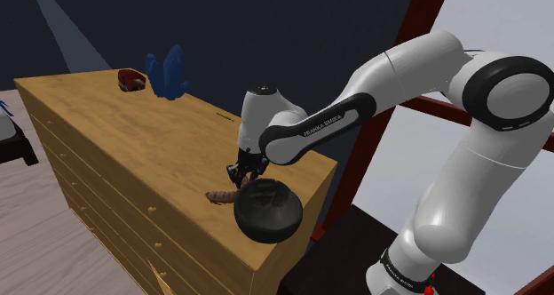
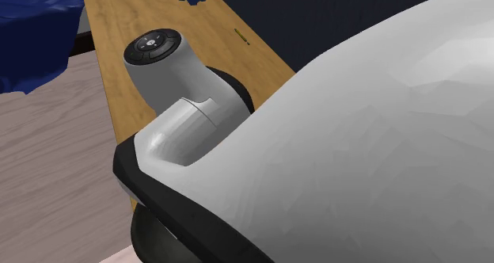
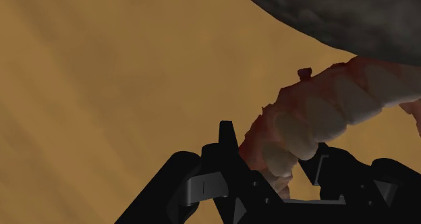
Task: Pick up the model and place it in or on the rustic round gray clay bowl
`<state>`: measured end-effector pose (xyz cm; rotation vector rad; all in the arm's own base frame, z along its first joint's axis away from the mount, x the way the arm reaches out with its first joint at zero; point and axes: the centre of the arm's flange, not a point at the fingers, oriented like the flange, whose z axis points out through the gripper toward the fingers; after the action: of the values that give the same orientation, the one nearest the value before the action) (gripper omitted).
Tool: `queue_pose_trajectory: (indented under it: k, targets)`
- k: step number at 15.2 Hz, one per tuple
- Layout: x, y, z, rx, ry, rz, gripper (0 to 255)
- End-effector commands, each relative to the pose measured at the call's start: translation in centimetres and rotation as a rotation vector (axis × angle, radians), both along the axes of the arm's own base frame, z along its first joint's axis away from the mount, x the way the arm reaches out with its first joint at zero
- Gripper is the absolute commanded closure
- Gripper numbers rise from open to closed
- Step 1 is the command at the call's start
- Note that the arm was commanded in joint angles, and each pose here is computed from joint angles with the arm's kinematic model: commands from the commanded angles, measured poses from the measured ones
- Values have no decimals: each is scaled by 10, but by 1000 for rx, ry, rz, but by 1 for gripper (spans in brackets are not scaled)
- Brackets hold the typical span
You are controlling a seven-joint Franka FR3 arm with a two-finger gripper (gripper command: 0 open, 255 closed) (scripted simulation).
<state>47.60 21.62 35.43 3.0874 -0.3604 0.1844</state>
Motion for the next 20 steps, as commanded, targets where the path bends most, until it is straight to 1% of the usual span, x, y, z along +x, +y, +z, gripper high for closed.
queue_pose_trajectory:
  k: [1, 4, 20]
  targets:
    - [0, 0, 0, 0, 0, 0, 255]
    - [0, 0, 0, 0, 0, 0, 255]
    - [0, 0, 84, 0, 0, 0, 255]
